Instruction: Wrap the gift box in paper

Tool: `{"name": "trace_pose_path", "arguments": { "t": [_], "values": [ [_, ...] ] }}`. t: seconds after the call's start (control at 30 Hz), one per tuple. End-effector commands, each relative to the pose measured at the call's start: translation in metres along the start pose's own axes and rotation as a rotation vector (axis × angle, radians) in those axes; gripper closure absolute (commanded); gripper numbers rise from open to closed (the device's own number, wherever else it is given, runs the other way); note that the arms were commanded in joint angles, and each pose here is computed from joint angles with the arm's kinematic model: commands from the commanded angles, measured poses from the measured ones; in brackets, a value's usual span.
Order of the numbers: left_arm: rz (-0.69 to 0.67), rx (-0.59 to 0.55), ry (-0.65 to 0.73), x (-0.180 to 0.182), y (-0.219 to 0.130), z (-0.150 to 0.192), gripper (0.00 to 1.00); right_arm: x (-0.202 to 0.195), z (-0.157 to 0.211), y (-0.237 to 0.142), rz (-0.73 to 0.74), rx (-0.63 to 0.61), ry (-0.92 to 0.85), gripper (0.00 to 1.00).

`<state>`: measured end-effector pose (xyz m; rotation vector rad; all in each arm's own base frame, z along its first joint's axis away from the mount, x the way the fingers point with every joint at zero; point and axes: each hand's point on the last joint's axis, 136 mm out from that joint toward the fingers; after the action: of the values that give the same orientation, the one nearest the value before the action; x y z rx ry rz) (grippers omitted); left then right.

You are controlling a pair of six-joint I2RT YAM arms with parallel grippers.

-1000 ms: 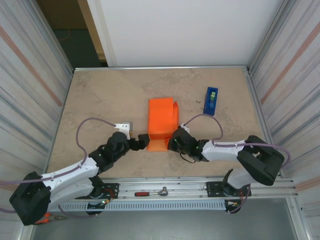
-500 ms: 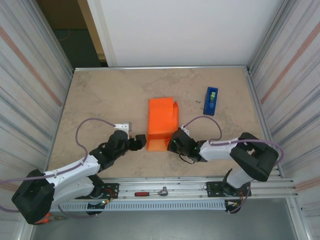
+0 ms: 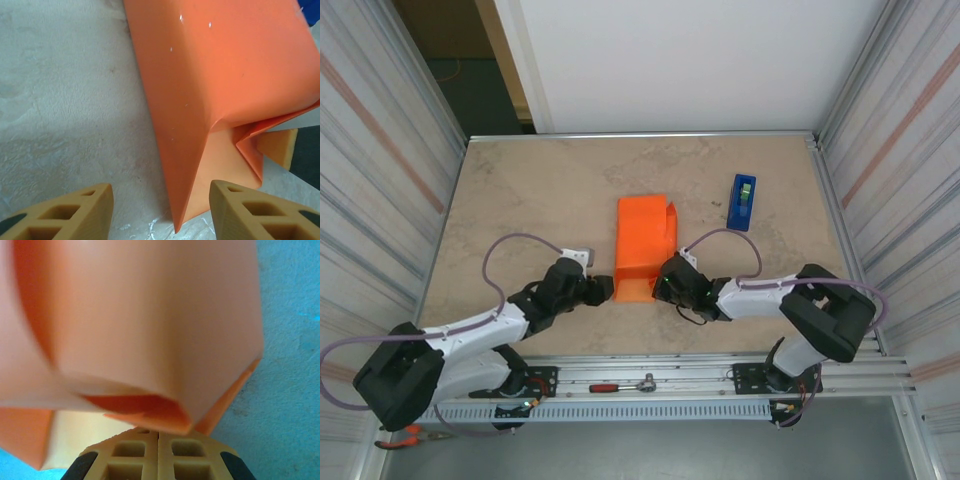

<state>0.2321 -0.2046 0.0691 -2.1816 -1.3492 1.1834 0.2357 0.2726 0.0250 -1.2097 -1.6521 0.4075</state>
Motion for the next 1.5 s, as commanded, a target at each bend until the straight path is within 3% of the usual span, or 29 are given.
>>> {"name": "trace_pose_path", "arguments": {
  "t": [0.0,0.27,0.47,1.03,1.13,1.33,1.47],
  "values": [
    [0.04,-0.007,0.028,-0.014,0.002,-0.007,0.48,0.0,0.003,0.009,-0.001,0.023,0.002,1.0],
    [0.005,0.027,0.084,-0.017,0.007,0.007,0.49,0.004,0.0,0.001,-0.019,0.015,0.001,1.0],
    [-0.005,0.046,0.091,-0.018,0.013,0.012,0.56,0.007,-0.003,-0.005,-0.026,0.005,-0.007,1.0],
    [-0.038,0.092,0.127,-0.017,0.03,0.022,0.62,-0.014,0.016,0.012,0.019,0.048,0.014,1.0],
    [-0.036,0.094,0.133,-0.017,0.032,0.022,0.7,-0.015,0.018,0.012,0.021,0.049,0.016,1.0],
    [-0.012,0.087,0.169,-0.03,0.031,0.012,1.0,-0.018,0.021,0.011,0.03,0.053,0.012,1.0],
    [0.023,0.08,0.184,-0.043,0.03,0.004,1.0,-0.019,0.021,0.011,0.032,0.054,0.012,1.0]
  ]
}}
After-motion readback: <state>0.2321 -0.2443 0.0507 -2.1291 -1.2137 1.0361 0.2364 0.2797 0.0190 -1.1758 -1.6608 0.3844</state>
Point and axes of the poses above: each hand's point on the last joint's axis, 136 mm out from that joint toward the fingers, its own y axis out along the fingers, its own x axis along the line the jaws close on, z = x × y, and after that the axes turned 5 degrees about -y, right-handed
